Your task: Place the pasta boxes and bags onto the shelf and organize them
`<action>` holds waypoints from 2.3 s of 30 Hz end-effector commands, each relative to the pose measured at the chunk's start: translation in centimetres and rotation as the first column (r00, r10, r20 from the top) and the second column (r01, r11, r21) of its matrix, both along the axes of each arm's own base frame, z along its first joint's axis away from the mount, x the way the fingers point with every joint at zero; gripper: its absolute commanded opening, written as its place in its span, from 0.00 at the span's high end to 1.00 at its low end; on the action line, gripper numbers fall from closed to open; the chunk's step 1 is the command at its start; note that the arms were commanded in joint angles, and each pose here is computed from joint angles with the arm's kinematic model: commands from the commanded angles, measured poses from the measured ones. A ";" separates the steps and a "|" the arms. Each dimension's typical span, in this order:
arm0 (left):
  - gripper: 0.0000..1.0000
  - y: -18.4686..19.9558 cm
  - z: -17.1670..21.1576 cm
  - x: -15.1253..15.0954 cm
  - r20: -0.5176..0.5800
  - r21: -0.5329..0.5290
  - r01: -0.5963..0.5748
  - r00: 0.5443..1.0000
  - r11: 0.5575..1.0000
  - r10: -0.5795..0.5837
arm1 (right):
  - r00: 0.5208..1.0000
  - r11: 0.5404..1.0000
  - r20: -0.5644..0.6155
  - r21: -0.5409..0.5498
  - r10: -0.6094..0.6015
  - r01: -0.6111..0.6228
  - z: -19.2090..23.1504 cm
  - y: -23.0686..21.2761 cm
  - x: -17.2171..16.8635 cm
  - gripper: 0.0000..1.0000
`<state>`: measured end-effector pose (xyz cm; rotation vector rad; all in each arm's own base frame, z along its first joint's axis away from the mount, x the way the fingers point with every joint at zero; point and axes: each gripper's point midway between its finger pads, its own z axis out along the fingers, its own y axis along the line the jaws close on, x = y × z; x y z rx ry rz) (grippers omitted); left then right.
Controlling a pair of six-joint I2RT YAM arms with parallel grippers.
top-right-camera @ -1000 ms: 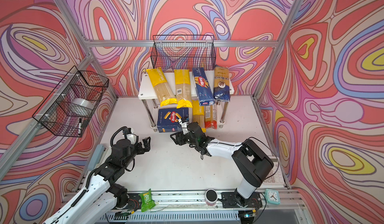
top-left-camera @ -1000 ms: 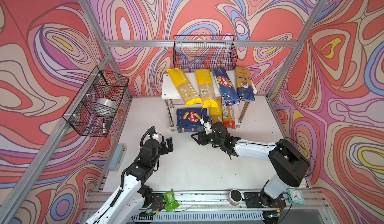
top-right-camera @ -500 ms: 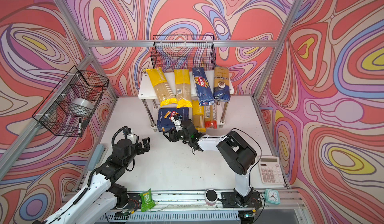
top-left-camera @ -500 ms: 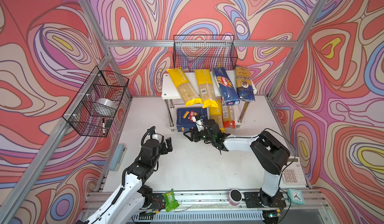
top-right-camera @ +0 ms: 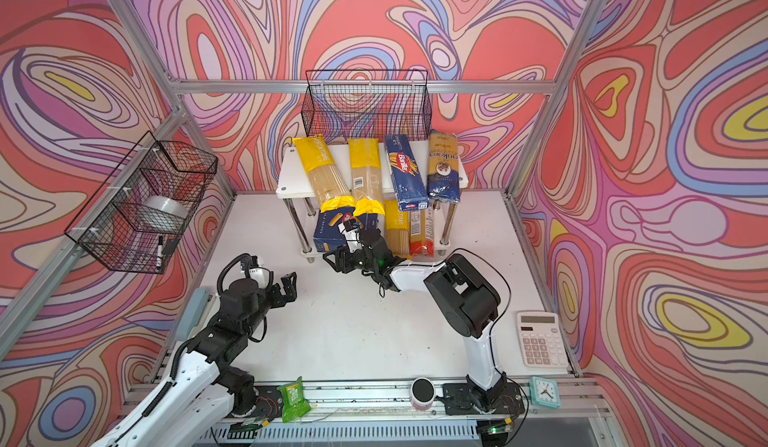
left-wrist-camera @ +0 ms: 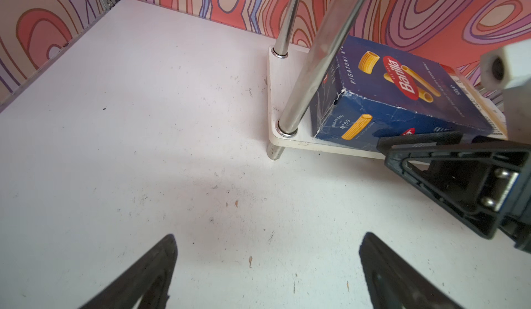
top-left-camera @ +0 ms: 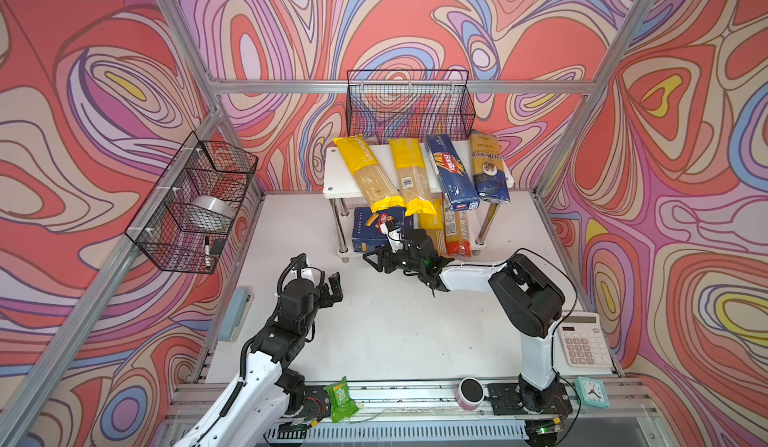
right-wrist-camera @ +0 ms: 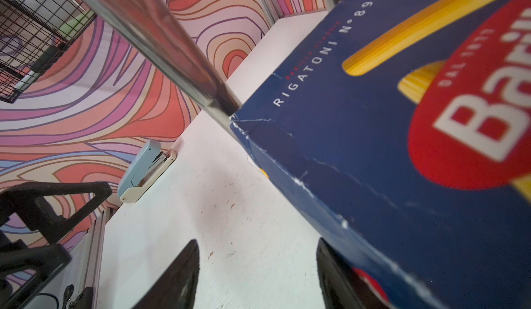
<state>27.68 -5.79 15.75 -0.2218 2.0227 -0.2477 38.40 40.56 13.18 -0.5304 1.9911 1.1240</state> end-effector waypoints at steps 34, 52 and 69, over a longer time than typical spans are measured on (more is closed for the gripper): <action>0.00 14.5 -5.7 6.6 -0.006 0.121 -0.391 0.919 0.912 0.395 | 0.491 0.435 0.111 -0.328 -0.864 0.838 0.9 -39.9 0.4 0.02; 0.00 5.3 -6.5 10.6 0.129 0.217 0.093 0.984 0.972 -0.124 | 0.533 0.474 0.470 -0.248 -0.703 0.845 -3.9 -40.7 4.2 0.02; 0.00 6.0 -7.0 11.5 0.096 0.217 0.053 0.992 0.975 -0.076 | 0.526 0.469 0.473 -0.243 -0.706 0.849 -3.8 -40.9 4.2 0.02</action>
